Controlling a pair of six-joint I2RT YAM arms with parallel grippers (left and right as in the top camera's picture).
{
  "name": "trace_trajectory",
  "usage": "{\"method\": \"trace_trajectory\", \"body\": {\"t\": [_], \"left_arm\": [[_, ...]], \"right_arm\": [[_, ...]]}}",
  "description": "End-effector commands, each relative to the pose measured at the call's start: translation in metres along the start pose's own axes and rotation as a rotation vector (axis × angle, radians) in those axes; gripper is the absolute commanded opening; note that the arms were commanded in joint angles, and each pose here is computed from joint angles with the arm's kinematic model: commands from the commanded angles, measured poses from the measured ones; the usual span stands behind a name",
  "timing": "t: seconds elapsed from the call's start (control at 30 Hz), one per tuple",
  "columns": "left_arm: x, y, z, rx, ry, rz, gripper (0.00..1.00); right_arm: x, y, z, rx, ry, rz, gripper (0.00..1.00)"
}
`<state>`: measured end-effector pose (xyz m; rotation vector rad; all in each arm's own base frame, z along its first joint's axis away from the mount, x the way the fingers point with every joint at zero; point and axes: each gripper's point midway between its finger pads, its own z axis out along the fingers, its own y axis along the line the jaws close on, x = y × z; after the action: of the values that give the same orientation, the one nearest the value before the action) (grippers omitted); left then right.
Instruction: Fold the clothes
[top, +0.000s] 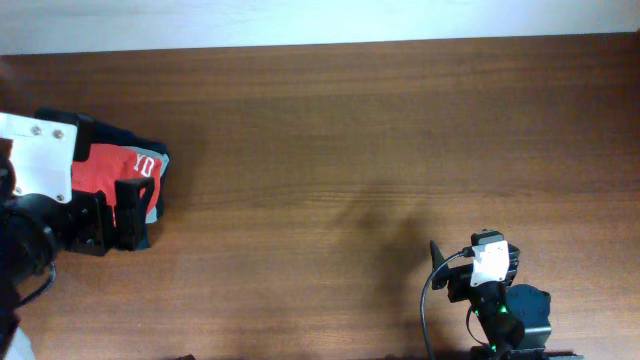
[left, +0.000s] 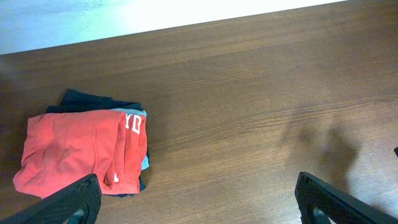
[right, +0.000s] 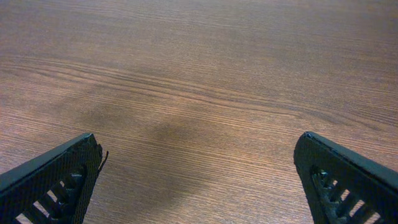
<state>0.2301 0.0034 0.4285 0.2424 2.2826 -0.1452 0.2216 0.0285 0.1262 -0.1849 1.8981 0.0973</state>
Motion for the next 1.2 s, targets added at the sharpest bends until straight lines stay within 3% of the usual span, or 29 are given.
{"method": "trace_trajectory", "body": {"t": [0.0,0.33,0.53,0.63,0.87,1.17], "left_arm": [[0.0,-0.003,0.0,0.011,-0.002,0.0,0.99],[-0.002,-0.011,0.0,0.033,-0.01,0.031,0.99],[-0.052,-0.022,-0.008,-0.006,-0.235,0.219,0.99],[-0.061,-0.03,-0.004,-0.023,-0.305,0.279,0.99],[-0.021,-0.037,0.04,-0.004,-0.326,0.283,0.99],[0.066,-0.036,0.111,-0.002,-0.382,0.253,0.99]], "right_arm": [[0.0,0.0,0.0,-0.002,-0.008,0.014,0.98],[0.0,0.0,0.0,-0.002,-0.008,0.013,0.98],[0.0,0.0,0.0,-0.002,-0.009,0.013,0.98],[0.0,0.0,0.0,-0.002,-0.008,0.014,0.99],[0.0,0.0,0.0,-0.002,-0.008,0.013,0.99],[0.0,0.0,0.0,-0.002,-0.008,0.013,0.99]]}}
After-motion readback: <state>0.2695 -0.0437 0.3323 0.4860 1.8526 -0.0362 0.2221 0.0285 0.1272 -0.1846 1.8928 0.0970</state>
